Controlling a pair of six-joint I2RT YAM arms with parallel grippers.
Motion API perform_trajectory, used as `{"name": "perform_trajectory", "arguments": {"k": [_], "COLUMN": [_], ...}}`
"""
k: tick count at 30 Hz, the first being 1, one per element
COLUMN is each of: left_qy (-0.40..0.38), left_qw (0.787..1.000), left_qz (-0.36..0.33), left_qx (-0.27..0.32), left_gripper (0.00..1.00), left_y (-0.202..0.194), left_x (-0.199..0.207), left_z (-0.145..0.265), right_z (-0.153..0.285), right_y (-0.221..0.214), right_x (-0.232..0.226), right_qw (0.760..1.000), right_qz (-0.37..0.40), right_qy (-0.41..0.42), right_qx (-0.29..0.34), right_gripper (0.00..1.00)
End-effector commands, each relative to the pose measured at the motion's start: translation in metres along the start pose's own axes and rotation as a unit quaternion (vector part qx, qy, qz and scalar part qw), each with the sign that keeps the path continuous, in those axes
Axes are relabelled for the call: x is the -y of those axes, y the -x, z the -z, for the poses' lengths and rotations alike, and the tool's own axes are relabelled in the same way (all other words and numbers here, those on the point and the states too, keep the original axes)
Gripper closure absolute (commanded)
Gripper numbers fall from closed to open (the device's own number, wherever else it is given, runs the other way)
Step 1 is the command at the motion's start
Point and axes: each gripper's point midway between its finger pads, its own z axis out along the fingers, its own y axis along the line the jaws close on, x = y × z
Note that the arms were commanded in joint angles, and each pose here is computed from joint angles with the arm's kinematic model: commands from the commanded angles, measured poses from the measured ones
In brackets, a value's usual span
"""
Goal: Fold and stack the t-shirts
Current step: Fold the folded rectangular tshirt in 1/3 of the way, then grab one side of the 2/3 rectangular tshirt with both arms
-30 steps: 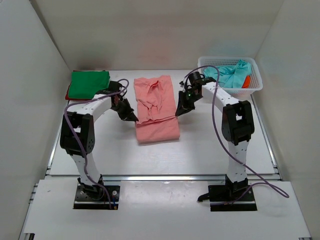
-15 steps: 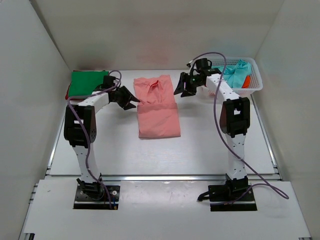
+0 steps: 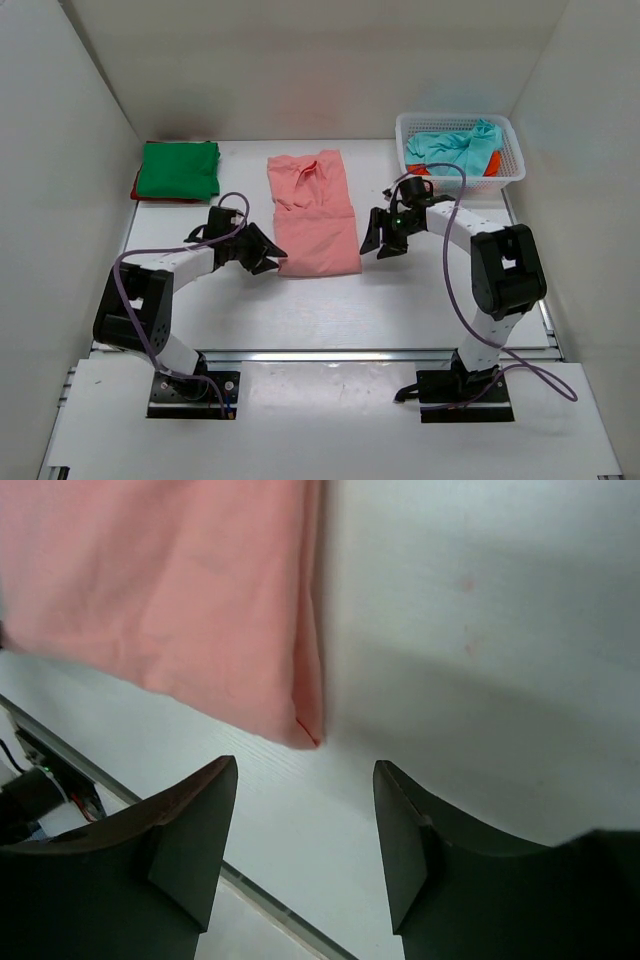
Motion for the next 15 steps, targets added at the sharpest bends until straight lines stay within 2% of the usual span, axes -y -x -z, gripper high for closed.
{"name": "perform_trajectory", "arguments": {"k": [1, 6, 10, 15], "left_qy": [-0.023, -0.032, -0.029, 0.004], "left_qw": [0.997, 0.996, 0.998, 0.999], "left_qz": [-0.035, -0.033, -0.034, -0.004], "left_qx": [0.062, 0.078, 0.054, 0.044], "left_gripper": [0.47, 0.48, 0.48, 0.48], "left_y": [0.018, 0.022, 0.007, -0.004], "left_x": [0.018, 0.017, 0.009, -0.027], "left_z": [0.012, 0.005, -0.007, -0.008], "right_z": [0.005, 0.003, 0.003, -0.003], "right_y": [0.002, -0.013, -0.017, -0.024], "right_x": [-0.009, -0.009, -0.009, -0.003], "right_qw": [0.999, 0.999, 0.999, 0.999], "right_qz": [0.027, 0.024, 0.027, 0.023], "right_qy": [0.013, 0.015, 0.018, 0.016], "right_qx": [0.039, 0.030, 0.028, 0.022], "right_gripper": [0.46, 0.46, 0.46, 0.46]}}
